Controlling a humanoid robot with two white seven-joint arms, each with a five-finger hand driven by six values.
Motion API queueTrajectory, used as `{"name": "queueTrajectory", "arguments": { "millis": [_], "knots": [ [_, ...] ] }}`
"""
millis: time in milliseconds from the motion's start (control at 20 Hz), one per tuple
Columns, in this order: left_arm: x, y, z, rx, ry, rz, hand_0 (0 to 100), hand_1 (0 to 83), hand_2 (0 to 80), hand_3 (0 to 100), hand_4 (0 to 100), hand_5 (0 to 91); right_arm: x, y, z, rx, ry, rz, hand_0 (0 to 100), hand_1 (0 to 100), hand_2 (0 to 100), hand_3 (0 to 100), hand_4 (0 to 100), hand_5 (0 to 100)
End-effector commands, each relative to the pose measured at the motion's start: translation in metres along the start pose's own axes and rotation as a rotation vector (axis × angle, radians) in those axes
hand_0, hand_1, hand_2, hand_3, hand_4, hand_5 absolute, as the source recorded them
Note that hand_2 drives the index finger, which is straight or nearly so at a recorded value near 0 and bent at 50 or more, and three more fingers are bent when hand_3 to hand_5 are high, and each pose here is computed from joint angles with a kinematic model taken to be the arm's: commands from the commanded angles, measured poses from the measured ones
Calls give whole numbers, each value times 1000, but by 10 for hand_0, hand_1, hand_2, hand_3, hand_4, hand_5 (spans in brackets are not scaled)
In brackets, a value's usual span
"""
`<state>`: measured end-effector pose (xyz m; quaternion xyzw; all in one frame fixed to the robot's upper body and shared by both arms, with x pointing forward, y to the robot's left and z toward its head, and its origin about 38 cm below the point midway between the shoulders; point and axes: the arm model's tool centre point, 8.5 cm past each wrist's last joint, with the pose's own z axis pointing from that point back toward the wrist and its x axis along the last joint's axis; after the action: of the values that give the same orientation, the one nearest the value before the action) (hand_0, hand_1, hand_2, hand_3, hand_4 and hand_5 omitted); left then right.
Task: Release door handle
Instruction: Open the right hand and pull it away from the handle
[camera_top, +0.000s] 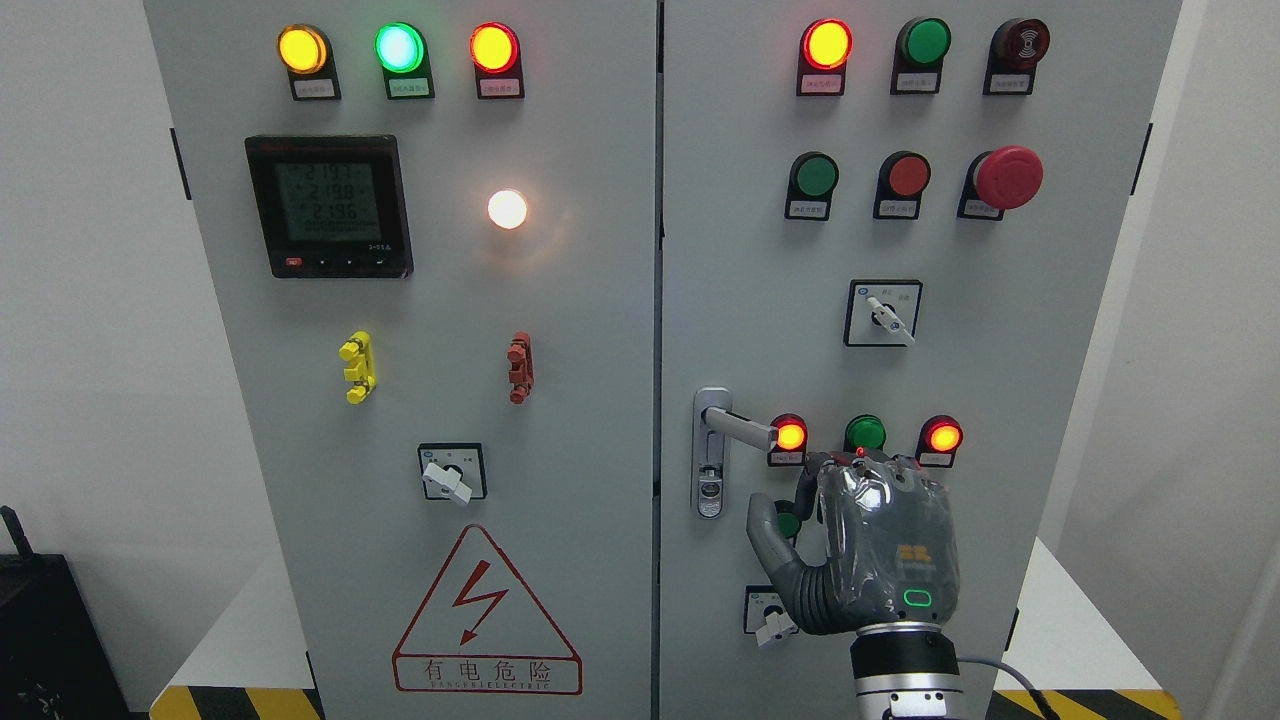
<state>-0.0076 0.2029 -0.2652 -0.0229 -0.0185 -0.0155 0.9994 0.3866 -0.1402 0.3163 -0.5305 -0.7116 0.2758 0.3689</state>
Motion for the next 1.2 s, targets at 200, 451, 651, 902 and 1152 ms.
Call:
{"name": "queueTrajectory", "arguments": {
  "millis": [200,451,651,902,1152],
  "knots": [
    [0,0,0,0,2,0,0,0,32,173,128,0,-20,-28,26,-99,-103,2,458,415,556,704,572,408],
    [0,0,0,0,2,0,0,0,32,173,128,0,-44,-35,29,-127,-163,-44,460,380,420,585,472,325],
    [0,0,0,0,2,0,0,0,32,174,128,0,-71,-35,42,-116,-191,-99,442,319,242,386,316,168],
    [0,0,0,0,2,0,0,0,32,174,127,0,-100,-38,59,-116,-171,-137,437,265,91,169,116,0],
    [0,0,0,0,2,0,0,0,32,173,128,0,-99,-42,55,-136,-181,-156,461,197,0,0,0,0]
  ]
}}
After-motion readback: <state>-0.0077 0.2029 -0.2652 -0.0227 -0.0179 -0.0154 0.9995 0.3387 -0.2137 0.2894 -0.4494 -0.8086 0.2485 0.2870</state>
